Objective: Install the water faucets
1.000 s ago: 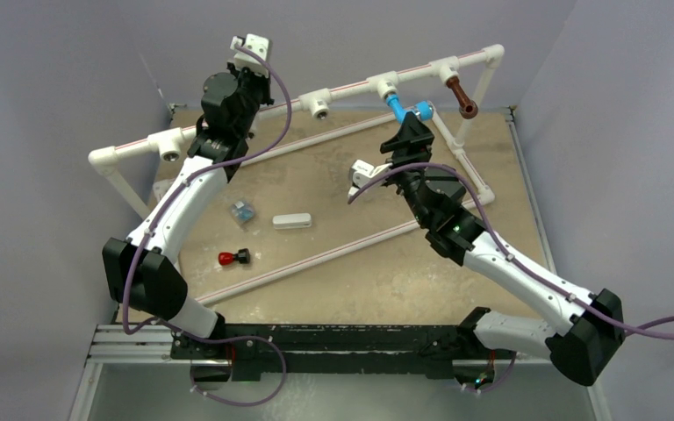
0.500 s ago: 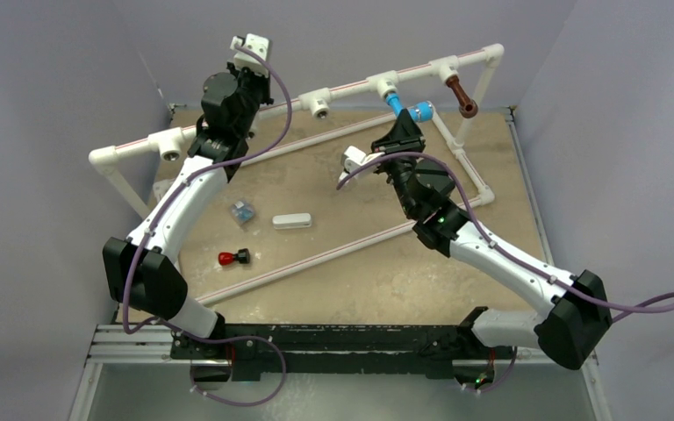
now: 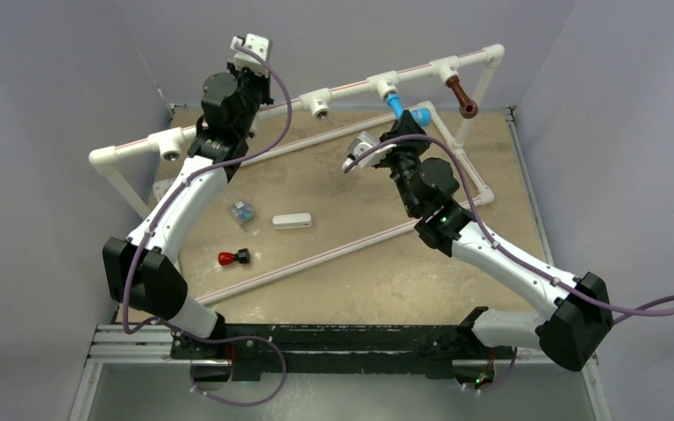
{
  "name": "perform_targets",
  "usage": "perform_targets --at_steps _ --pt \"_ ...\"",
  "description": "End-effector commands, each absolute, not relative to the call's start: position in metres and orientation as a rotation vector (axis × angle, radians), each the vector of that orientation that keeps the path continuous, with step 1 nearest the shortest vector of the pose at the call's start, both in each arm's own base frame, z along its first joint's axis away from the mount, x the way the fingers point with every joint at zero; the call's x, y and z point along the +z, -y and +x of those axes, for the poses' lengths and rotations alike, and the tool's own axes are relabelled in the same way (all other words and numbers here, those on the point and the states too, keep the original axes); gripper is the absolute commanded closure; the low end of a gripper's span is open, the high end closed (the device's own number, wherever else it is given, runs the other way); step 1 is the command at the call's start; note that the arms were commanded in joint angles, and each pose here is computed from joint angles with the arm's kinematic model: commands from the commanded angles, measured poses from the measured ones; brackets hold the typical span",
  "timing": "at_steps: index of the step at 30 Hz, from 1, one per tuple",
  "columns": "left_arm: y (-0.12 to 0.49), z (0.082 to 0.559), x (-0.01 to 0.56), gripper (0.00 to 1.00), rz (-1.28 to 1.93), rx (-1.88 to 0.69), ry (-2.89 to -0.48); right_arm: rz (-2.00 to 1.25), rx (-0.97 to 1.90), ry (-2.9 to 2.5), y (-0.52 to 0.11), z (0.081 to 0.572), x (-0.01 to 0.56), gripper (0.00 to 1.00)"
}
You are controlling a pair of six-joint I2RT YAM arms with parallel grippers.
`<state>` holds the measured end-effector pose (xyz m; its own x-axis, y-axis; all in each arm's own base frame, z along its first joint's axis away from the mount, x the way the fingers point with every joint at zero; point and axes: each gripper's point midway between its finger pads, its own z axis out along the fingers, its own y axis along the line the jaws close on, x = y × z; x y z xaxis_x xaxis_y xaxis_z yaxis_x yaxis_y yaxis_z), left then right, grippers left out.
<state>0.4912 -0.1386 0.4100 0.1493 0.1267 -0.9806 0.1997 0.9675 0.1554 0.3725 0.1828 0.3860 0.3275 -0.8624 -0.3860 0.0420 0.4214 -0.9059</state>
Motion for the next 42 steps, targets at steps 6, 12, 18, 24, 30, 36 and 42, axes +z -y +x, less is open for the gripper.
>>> perform_targets --at_steps 6,12,18,24,30,36,42 --pt "0.149 0.491 0.343 1.00 0.366 -0.059 -1.607 -0.473 -0.183 -1.181 -0.186 0.363 0.434 1.00" --pt "0.149 0.492 0.341 1.00 0.368 -0.060 -1.611 -0.235 0.224 -1.204 -0.202 0.349 0.454 1.00" --pt "0.150 0.492 0.341 1.00 0.369 -0.064 -1.611 0.030 0.640 -1.192 -0.213 0.333 0.469 1.00" --pt "0.151 0.491 0.341 1.00 0.371 -0.065 -1.611 0.254 0.936 -1.124 -0.206 0.321 0.484 1.00" --pt "0.151 0.491 0.341 1.00 0.371 -0.068 -1.611 0.433 1.207 -1.065 -0.194 0.317 0.485 1.00" --pt "0.152 0.491 0.341 1.00 0.371 -0.072 -1.612 0.588 1.508 -0.966 -0.178 0.312 0.478 1.00" --pt "0.152 0.490 0.343 1.00 0.370 -0.073 -1.609 0.668 1.712 -0.938 -0.176 0.314 0.462 1.00"
